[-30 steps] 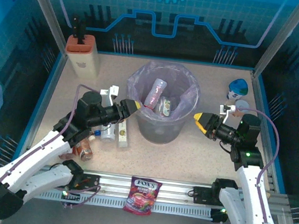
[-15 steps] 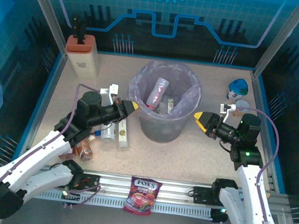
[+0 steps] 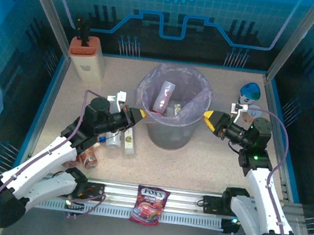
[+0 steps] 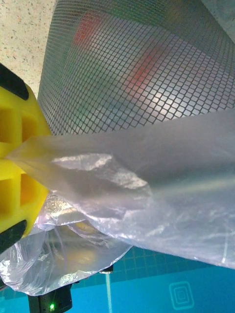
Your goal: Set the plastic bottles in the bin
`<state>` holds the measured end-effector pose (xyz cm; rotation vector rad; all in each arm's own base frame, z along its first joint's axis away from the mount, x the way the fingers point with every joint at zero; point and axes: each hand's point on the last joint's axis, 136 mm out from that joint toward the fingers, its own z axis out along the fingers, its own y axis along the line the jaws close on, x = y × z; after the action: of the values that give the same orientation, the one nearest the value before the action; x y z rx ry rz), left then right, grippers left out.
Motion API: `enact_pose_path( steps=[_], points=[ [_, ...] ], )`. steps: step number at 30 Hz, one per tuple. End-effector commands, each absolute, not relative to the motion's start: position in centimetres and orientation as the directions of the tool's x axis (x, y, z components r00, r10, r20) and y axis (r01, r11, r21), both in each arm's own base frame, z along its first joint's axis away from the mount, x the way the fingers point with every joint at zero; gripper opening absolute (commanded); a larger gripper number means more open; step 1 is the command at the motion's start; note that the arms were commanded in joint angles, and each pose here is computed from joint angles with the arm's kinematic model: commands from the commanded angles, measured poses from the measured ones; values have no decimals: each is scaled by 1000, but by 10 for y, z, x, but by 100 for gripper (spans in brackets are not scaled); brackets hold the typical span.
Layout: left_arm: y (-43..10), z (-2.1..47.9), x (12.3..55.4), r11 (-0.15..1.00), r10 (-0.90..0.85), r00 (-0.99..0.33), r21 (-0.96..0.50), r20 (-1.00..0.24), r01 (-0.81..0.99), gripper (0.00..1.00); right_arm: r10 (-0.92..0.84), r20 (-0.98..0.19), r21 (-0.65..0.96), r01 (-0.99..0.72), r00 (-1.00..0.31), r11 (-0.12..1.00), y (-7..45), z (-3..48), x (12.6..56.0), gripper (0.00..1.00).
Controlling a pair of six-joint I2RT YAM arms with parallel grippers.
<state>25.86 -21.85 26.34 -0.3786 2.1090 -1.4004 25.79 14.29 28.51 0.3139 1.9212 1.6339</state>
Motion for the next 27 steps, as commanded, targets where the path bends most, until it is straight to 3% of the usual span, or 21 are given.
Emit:
enact_pose_path(
  steps=[1, 7, 21, 24, 27],
  points=[
    [-222, 270, 258, 395, -512, -799, -912, -316, 107, 0, 545, -320, 947, -248, -775, 204, 147, 299, 265, 44],
    [-223, 270, 257, 400, -506, -802, -910, -317, 108, 0, 545, -316, 947, -229, -777, 223, 146, 295, 269, 28],
    [-222, 270, 256, 410, -502, -802, -906, -324, 109, 0, 477, -326, 933, -196, -816, 303, 146, 287, 247, 29],
    [-222, 270, 257, 409, -503, -802, -906, -322, 107, 0, 475, -324, 933, -192, -818, 305, 146, 286, 246, 26],
    [-222, 269, 257, 411, -503, -803, -906, -321, 105, 0, 475, -323, 933, -190, -819, 307, 145, 285, 245, 17]
  ],
)
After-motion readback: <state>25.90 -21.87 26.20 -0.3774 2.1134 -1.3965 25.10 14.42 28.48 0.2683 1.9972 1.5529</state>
